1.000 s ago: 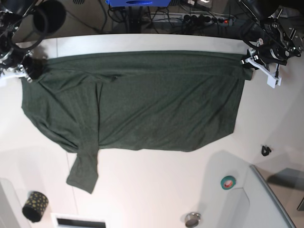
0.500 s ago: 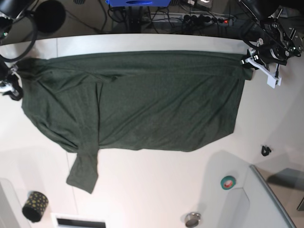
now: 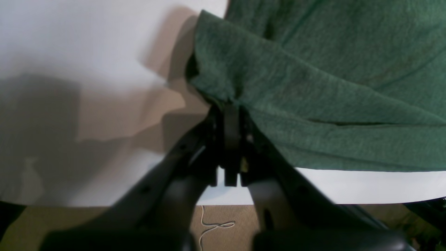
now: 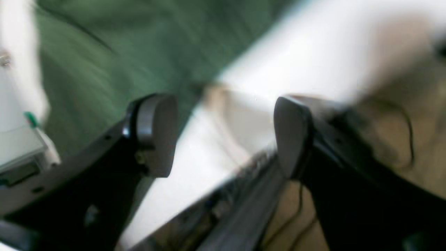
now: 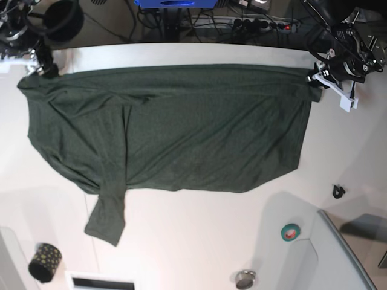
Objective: Layout the t-shirt on the table in an organized manner, then fold the t-shirt properly
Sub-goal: 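Hold the shirt edge taut while the right gripper adjusts its grip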
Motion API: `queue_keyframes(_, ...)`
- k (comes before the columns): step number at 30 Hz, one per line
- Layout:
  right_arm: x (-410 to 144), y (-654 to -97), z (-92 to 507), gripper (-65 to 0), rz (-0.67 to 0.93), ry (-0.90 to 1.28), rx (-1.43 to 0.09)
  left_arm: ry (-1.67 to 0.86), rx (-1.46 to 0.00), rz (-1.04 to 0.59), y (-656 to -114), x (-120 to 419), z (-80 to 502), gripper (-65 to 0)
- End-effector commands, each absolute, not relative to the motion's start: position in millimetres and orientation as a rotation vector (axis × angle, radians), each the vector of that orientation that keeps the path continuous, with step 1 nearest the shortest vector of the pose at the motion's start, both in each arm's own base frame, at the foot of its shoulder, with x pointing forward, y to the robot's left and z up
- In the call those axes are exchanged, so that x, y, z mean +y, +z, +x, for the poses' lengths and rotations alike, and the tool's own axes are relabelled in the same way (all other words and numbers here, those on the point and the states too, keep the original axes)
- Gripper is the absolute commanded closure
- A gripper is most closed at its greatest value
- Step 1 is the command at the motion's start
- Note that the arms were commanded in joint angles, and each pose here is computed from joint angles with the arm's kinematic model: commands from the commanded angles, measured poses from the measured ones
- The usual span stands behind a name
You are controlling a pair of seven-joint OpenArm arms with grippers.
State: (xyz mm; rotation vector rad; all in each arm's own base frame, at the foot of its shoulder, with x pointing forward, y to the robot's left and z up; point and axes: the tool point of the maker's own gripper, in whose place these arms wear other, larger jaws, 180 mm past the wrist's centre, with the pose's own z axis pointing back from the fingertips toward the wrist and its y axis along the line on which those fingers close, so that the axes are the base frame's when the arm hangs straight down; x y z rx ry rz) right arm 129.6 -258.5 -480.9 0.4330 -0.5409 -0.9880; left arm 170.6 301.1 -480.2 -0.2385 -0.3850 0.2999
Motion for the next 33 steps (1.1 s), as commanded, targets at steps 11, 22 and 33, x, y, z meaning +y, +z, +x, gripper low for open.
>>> queue_keyframes(11, -279, -491, 149, -39.6, 0.432, -1.035, -0.595, 0.296, -0.417, -0.225, -473, 309, 177, 0.0)
queue_keyframes(22, -274, -502, 167, -36.2, 0.476, -1.037, -0.570, 0.299, -0.416, -0.224, -473, 310, 176, 0.0)
queue_keyframes(33, -287, -492, 171, -1.1, 0.475, -0.941, -0.573, 0.290, -0.420, -0.221, -471, 309, 178, 0.0)
